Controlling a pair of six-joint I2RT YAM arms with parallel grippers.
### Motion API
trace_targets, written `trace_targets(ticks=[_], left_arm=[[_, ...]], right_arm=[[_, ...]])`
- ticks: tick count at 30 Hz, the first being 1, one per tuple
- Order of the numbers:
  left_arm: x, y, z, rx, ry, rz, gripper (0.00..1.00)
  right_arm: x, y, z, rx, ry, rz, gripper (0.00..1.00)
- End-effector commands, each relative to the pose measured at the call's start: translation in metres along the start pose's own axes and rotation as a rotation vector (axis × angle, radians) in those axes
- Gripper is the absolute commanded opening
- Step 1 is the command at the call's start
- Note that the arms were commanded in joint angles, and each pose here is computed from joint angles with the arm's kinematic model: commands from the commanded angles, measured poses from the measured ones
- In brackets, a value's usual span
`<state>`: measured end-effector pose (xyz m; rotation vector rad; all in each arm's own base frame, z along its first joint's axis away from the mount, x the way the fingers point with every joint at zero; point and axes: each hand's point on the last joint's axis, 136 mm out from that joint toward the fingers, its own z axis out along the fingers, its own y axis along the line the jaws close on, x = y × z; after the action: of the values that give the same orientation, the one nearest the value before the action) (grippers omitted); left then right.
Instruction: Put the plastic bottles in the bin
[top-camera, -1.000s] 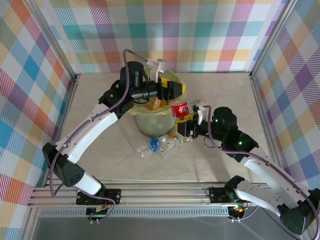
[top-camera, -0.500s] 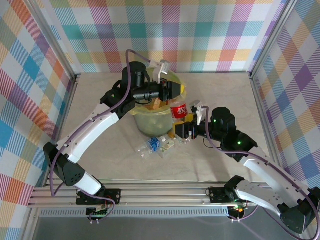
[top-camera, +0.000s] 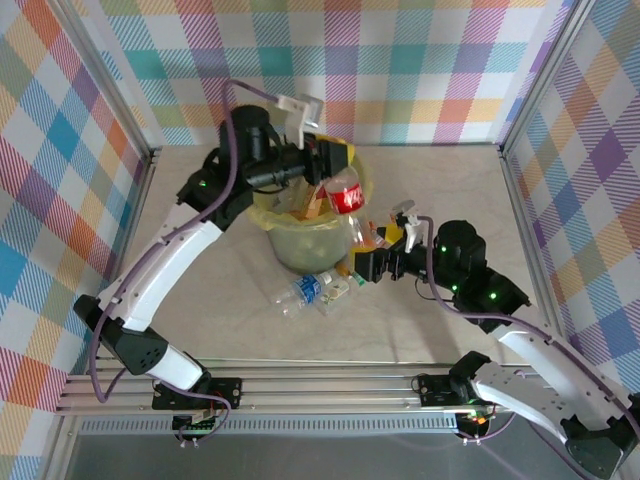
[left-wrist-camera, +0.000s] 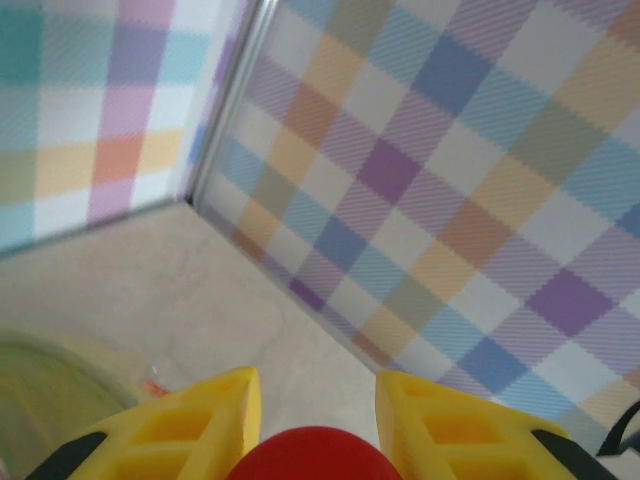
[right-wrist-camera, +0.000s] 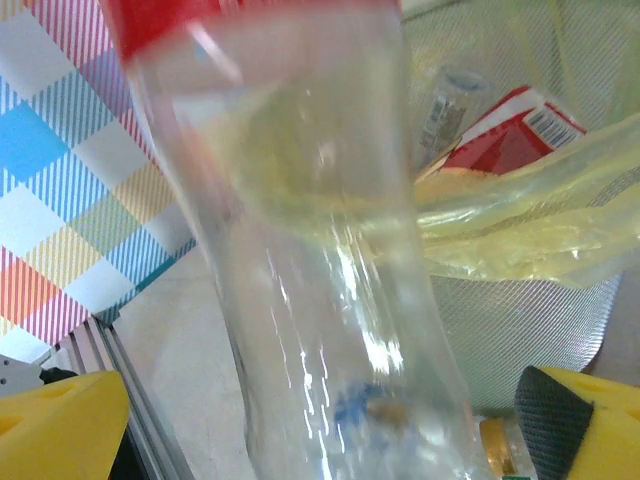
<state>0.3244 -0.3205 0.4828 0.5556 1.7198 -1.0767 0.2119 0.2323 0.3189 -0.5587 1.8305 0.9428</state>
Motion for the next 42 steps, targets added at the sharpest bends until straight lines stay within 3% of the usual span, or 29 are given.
trace_targets(ticks=[1,8,16,24,42], left_arm=[[-0.04,0.002,-0.022,-0.042,-0.083,0.064,0.0],[-0.093,0.032,-0.051,-0.176,-0.197,0.127,0.0],[-0.105,0.095,-0.07,-0.397,-0.182,0.216,0.0],[-0.074,0.129,-0.07,-0.527,0.013,0.329,0.0],[0.015,0.168,-0.016,-0.387,0.358,0.23,0.01]], right_arm=[[-0.008,0.002,-0.012,0.02,-0.039,0.005,1.0],[-0.009,-0.005,-0.02,0.066,-0.061,0.017,1.0],[-0.003,-0.024,-0.019,0.166,-0.044,0.057,1.0],[0.001,-0.045,-0.021,0.287,-0.04,0.104,1.0],[0.019,-0.099,-0.049,0.633,-0.044,0.268,1.0]])
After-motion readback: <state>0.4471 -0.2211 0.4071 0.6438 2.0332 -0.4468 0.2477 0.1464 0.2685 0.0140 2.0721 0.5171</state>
